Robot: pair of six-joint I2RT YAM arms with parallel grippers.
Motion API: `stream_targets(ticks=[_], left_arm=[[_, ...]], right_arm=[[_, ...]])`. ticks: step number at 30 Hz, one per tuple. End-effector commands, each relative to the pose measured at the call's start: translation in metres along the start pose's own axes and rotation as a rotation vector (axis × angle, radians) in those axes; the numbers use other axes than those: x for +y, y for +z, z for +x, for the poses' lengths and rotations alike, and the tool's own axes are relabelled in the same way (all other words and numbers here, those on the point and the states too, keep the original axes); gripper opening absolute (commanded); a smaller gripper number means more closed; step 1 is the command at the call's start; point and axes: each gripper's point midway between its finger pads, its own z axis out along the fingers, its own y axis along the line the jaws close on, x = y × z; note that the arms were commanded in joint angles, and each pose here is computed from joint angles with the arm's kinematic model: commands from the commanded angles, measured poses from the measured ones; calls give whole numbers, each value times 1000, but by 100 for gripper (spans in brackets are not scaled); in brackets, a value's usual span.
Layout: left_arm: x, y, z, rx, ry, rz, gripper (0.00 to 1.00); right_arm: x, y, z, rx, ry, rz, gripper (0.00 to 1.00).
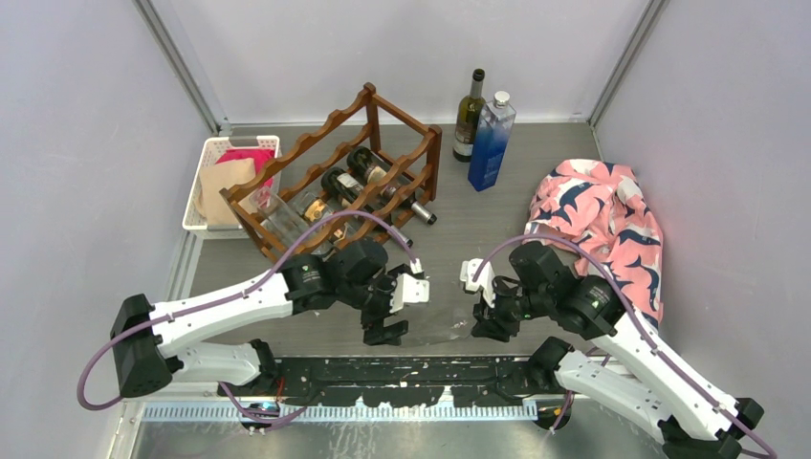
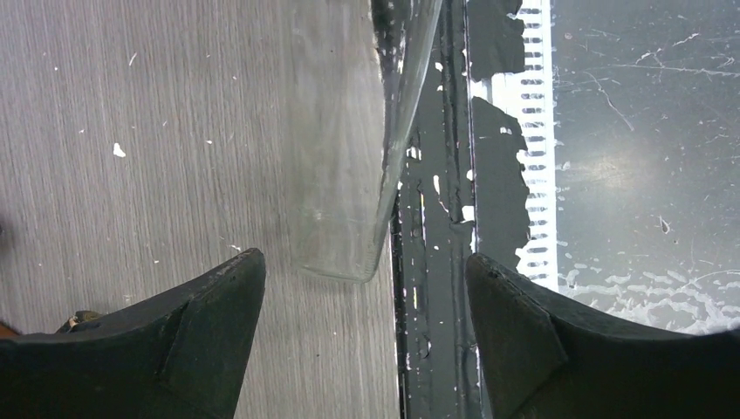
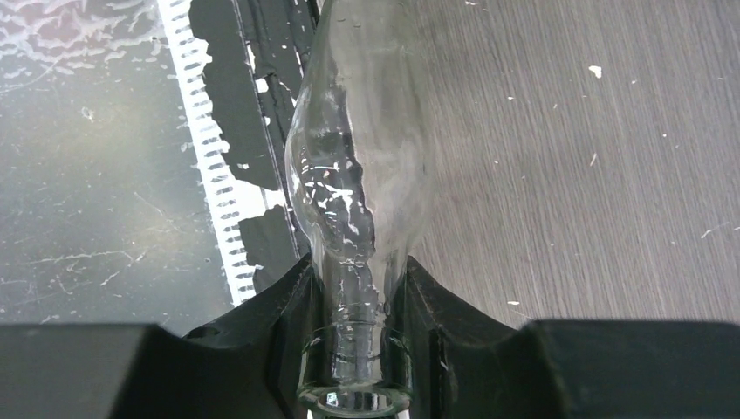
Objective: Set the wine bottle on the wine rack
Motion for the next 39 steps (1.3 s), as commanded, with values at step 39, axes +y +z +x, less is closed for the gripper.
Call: stream_targets(ticks=[39], left_arm=[[120, -238, -172, -526, -168, -737, 81]], right_arm=[[-57, -34, -133, -659, -2, 338, 1]])
